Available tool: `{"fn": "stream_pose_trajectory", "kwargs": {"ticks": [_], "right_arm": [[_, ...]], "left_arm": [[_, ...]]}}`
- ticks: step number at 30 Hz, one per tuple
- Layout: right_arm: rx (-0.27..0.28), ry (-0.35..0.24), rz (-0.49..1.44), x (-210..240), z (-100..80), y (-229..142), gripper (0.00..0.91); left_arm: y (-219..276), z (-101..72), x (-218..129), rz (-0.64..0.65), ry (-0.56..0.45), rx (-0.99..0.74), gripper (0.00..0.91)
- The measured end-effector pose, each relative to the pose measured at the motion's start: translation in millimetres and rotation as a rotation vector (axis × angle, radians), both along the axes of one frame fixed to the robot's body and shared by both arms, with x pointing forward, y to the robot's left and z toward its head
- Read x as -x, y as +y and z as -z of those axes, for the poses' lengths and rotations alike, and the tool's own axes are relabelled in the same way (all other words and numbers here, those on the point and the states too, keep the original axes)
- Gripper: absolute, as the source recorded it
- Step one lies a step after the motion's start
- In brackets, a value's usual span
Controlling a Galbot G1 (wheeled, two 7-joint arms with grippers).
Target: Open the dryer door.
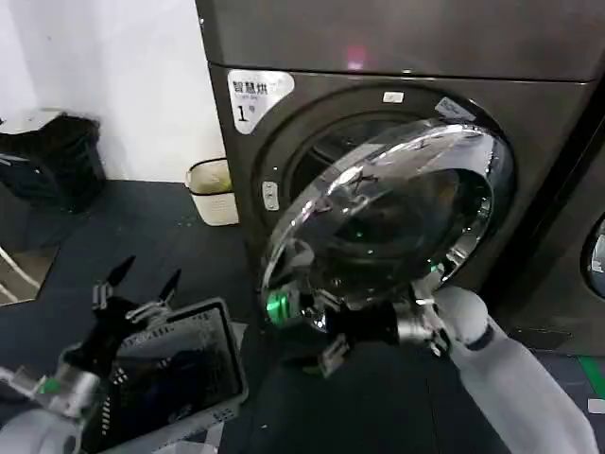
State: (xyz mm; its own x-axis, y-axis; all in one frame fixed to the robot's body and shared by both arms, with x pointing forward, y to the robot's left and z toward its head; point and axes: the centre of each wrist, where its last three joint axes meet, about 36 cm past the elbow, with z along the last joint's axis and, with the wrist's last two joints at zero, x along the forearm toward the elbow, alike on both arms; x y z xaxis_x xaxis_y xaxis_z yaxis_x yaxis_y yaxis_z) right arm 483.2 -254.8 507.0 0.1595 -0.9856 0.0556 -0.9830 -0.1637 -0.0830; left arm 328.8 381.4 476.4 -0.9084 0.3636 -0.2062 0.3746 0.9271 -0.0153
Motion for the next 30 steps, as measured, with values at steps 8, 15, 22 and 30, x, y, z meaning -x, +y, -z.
{"fn": "stream_pose_trajectory", "kwargs": {"ticks": [8,15,22,30], "right_arm": [[0.012,-0.032,-0.042,13.9,-5.7,-23.3,0.907],[0.006,-0.035,0.018,15.9,-11.7,-75.3,0.907],[0.014,-0.051,0.163,34.0,-20.8,-140.6,0.907],[-0.017,-0.115,0.456,69.3,-40.9,-235.5,0.907]], "left_arm": [[-0.9,-6.7,-52.0,0.212,0.062,-0.011,0.907],[-17.1,-15.2,-93.6,0.419,0.080,-0.011,0.907],[-52.1,-11.8,-128.3,0.576,0.118,-0.045,0.907],[-101.2,-13.6,-163.9,0.716,0.112,-0.048,0.907]]}}
